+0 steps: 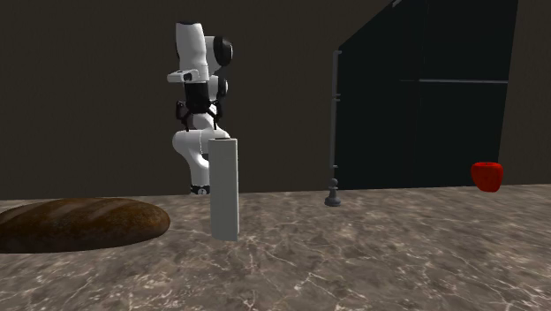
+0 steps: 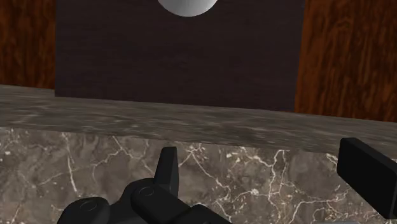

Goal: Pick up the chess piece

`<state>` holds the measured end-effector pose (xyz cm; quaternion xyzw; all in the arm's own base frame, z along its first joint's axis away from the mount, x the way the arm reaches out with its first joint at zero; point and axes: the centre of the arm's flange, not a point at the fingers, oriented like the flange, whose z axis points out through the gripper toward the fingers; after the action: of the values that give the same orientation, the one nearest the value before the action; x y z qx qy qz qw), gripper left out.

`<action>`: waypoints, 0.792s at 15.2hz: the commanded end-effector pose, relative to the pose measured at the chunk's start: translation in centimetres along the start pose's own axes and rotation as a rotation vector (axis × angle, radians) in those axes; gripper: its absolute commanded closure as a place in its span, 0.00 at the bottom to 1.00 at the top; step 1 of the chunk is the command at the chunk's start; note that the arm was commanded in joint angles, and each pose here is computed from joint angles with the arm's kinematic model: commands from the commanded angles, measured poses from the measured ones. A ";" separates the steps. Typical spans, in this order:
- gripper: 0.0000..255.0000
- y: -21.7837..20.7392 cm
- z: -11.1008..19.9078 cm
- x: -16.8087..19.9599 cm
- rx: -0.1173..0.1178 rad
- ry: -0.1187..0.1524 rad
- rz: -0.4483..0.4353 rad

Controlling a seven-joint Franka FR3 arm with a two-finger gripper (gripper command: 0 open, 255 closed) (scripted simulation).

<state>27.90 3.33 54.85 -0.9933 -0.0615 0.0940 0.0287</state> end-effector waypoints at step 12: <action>0.00 -11.2 3.6 7.4 0.007 0.065 -0.001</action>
<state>32.66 14.37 51.04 -0.9954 -0.0610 0.0656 0.0331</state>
